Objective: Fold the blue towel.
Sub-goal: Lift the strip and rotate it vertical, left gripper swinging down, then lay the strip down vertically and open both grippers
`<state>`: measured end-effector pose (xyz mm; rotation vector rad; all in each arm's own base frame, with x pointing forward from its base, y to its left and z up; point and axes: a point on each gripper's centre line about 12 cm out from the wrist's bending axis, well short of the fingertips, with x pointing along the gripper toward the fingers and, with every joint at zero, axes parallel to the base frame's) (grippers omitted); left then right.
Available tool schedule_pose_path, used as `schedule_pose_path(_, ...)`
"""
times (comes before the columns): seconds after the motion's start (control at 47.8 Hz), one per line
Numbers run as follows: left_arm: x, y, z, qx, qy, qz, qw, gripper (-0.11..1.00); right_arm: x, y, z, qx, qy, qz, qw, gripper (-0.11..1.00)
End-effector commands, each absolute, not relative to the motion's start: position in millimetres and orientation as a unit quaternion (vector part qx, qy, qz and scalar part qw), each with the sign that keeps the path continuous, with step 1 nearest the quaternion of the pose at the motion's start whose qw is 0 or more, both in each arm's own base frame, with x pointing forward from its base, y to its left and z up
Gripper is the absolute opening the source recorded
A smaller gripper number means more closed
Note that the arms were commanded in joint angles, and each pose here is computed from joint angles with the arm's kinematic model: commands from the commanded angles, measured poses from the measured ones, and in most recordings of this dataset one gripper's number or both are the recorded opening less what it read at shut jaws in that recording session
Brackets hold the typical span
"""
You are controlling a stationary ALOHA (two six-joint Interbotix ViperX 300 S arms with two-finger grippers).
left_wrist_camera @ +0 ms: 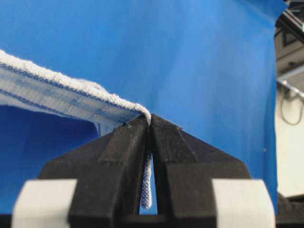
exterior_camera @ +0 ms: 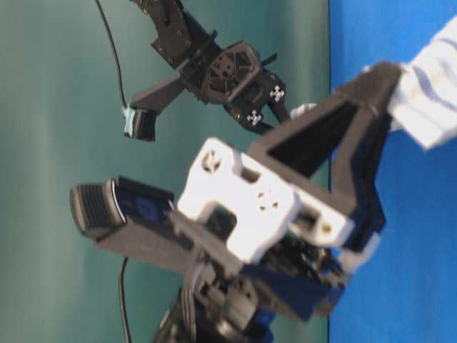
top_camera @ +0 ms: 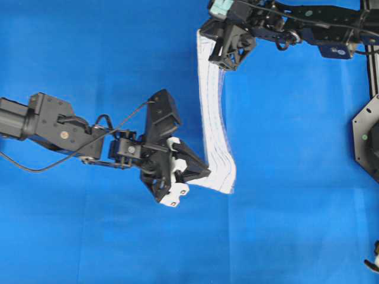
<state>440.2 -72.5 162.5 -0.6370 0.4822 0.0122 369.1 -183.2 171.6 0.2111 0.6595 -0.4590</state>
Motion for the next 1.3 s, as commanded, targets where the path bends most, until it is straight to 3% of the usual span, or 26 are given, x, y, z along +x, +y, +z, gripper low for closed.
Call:
schedule_pose_path(0.0, 434, -95, 185, -0.308, 0.215, -0.029, 0.926, 0.01, 379, -190, 188, 0.095, 0.297, -0.226, 0.923, 0.03)
schedule_pose_path(0.544, 417, -94, 173, -0.307, 0.24, -0.022, 0.921, 0.02, 401, -194, 178, 0.089, 0.315, -0.215, 0.92, 0.04)
schedule_pose_path(0.648, 415, -93, 170, -0.318, 0.248, -0.015, 0.915, 0.12, 401, -194, 178, 0.088, 0.315, -0.215, 0.92, 0.18)
schedule_pose_path(0.836, 412, -96, 165, -0.332, 0.27, -0.005, 0.904, 0.68, 402, -193, 178, 0.075, 0.315, -0.209, 0.923, 0.73)
schedule_pose_path(0.941, 409, -96, 166, -0.331, 0.275, -0.004, 0.902, 0.9, 402, -193, 178, 0.07, 0.315, -0.208, 0.923, 0.94)
schedule_pose_path(1.275, 367, -78, 179, -0.305, 0.32, 0.015, 0.897, 0.86, 391, -190, 196, 0.056, 0.306, -0.208, 0.927, 0.92)
